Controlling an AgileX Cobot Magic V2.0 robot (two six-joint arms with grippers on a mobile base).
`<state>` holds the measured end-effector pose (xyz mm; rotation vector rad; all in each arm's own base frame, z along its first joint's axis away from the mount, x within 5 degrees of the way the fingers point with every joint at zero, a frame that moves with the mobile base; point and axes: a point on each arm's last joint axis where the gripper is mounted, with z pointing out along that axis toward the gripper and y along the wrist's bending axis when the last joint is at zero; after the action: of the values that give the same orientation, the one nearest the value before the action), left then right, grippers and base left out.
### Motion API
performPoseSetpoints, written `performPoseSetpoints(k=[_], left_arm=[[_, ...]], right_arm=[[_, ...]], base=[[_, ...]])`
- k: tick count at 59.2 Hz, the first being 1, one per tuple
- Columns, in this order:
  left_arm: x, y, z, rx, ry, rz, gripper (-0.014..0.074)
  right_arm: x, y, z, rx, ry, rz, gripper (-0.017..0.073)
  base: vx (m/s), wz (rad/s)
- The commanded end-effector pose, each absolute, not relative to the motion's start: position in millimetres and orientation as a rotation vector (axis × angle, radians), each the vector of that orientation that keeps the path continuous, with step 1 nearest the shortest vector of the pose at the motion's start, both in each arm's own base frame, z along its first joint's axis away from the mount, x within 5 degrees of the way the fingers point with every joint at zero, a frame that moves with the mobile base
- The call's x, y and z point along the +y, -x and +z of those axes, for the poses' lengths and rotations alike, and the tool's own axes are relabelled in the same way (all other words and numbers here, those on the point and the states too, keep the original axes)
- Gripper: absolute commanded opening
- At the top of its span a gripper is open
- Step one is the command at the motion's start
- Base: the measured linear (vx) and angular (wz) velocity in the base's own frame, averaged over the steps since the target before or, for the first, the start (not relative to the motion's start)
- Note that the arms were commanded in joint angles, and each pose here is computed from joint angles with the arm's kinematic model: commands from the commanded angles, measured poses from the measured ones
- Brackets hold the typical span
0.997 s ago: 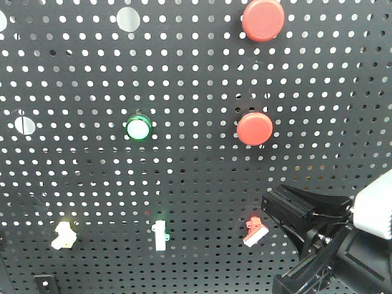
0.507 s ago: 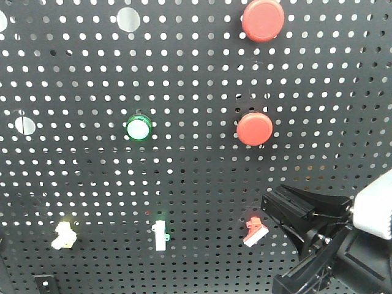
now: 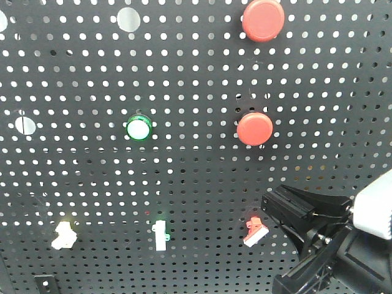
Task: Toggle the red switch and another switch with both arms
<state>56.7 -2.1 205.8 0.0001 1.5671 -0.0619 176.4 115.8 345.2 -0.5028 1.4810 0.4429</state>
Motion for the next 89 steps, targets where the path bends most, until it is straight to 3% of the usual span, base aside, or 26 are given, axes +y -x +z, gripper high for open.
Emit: performPoseSetpoints(k=[1,59,65,78,89], left_arm=[[-2,-56,204,1.449,0.013,-0.083,0.0002],[-3,-57,200,1.496,0.022,-0.095,0.0002],[-3,-57,200,1.496,0.022,-0.095,0.0002],[-3,-57,200,1.496,0.022,-0.095,0.0002],[-3,-57,200,1.496,0.022,-0.095,0.0002]], right_arm=[[115,-174,366,1.361,0.476,0.464,-0.0006],[112,-171,363,1.354,0.499,0.432,-0.0006],[97,-154,357,1.318,0.511,0.357,-0.0006],[27,-97,306,1.323,0.212,0.186,-0.0006],[4,-59,252,1.378,0.134,-0.035,-0.0006]], base=[[0.00,0.00],[0.00,0.00],[0.00,0.00],[0.00,0.00],[0.00,0.00]])
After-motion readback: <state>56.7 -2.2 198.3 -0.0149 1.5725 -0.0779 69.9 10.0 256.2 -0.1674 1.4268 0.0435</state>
